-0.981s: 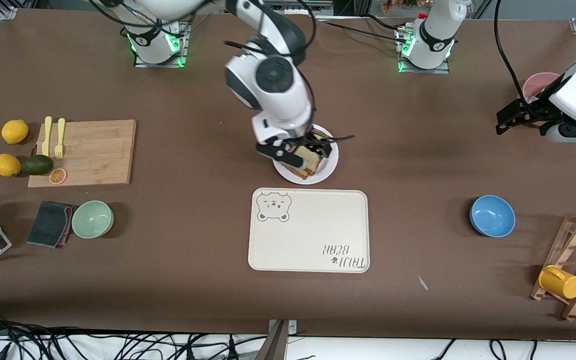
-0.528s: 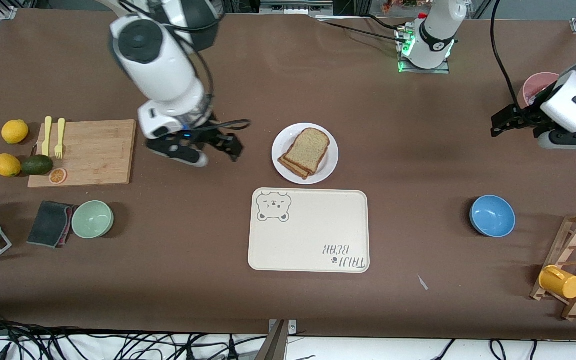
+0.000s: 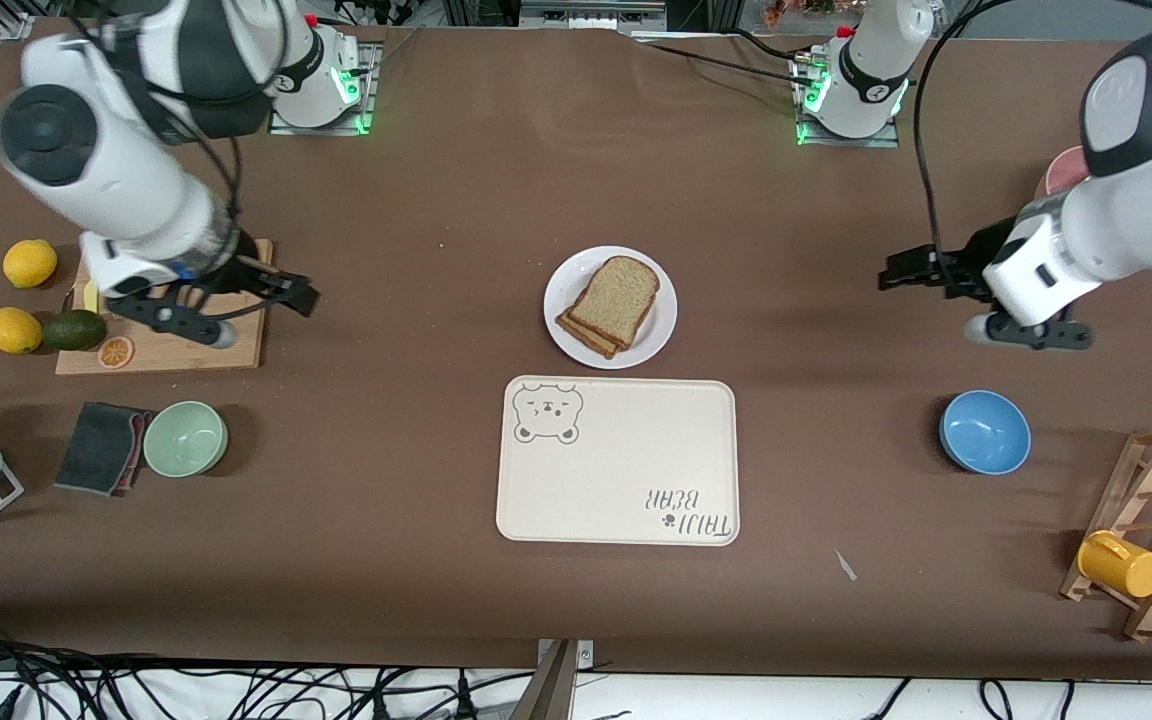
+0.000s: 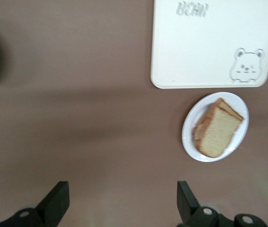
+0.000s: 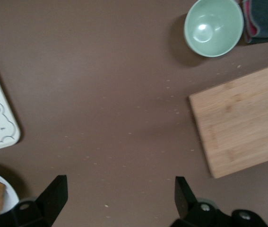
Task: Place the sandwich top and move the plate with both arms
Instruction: 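Withdraw the right gripper while the left gripper reaches toward the plate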
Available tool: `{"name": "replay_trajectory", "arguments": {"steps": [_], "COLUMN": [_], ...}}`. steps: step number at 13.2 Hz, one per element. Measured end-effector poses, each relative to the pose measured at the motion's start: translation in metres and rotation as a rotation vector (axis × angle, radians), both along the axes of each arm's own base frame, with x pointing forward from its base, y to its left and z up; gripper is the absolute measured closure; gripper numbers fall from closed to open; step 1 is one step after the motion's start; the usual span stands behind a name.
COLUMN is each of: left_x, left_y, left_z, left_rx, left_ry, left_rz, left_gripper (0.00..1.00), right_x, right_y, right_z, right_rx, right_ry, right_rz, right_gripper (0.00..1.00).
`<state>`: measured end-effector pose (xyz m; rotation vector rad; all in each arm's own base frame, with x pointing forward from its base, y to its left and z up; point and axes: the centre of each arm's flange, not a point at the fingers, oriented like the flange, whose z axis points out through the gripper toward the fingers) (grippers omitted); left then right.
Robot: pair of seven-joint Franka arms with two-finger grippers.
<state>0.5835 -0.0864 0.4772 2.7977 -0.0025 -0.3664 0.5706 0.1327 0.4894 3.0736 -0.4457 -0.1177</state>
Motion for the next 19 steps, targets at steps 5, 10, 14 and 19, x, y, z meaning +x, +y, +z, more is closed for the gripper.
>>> {"name": "replay_trajectory", "arguments": {"steps": [5, 10, 14, 19], "left_x": [0.026, 0.03, 0.011, -0.017], "left_y": [-0.051, -0.078, -0.096, -0.121], "left_z": [-0.123, -0.233, -0.283, -0.309], "left_rx": [-0.306, -0.612, -0.688, -0.704], "left_ry": [0.107, 0.085, 0.04, -0.002], "left_rz": [-0.042, -0.088, -0.129, -0.195], "left_gripper": [0.0, 0.07, 0.2, 0.23], "right_x": [-0.006, -0.005, -0.005, -0.006], "right_y": [-0.058, -0.089, -0.089, -0.089], "right_z": [0.043, 0.064, 0.065, 0.085], "right_rx": [0.021, 0.025, 0.023, 0.026], "right_ry": [-0.024, -0.041, -0.013, -0.019], "right_rz": [0.067, 0.07, 0.071, 0.071], "right_gripper": [0.0, 0.0, 0.0, 0.0]}}
